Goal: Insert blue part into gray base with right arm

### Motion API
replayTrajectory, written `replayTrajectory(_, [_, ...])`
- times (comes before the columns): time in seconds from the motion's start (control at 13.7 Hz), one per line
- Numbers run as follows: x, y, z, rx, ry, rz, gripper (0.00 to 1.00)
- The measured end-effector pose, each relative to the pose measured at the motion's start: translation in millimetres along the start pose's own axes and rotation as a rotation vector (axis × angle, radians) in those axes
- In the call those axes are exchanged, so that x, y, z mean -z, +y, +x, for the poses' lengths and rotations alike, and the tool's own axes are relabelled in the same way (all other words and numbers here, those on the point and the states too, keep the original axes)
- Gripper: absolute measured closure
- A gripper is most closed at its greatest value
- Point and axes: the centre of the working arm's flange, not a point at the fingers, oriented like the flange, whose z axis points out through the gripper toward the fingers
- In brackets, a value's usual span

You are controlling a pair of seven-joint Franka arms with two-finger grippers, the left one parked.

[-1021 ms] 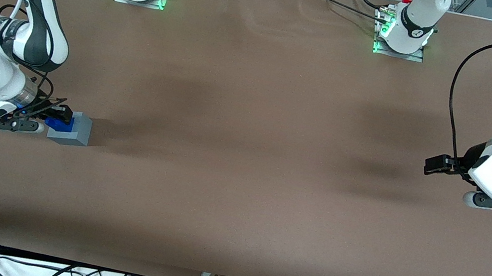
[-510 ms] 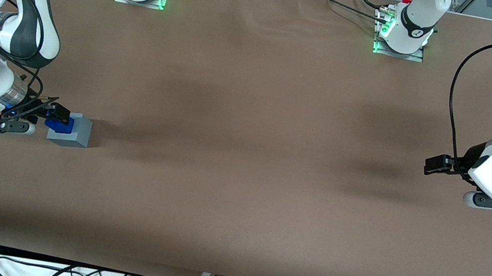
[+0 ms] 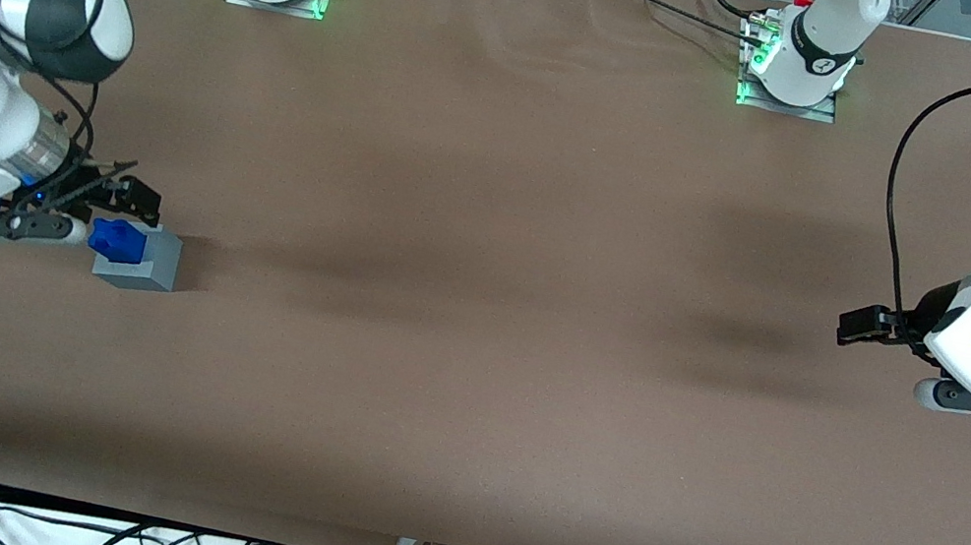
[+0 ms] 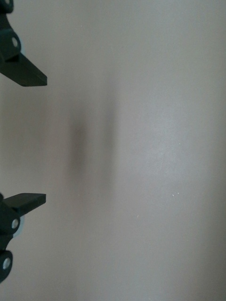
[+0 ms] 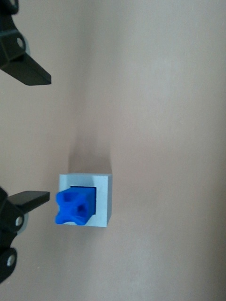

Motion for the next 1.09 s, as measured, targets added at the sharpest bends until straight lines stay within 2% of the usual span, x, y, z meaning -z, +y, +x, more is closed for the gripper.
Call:
replayTrajectory(0.22, [56.2,-10.2,-18.4,0.01,-0.008,-0.018,0.0])
replayTrajectory(0.44, [96.2,-13.6,-31.9,0.01,-0.046,-0.026,0.0])
replayTrajectory(0.73, [126.0,-17.1,-47.9,0.01,-0.07,-0.035,0.0])
replayTrajectory(1.09, [136.8,-16.8,-57.3,0.008,-0.078,-0.041,0.0])
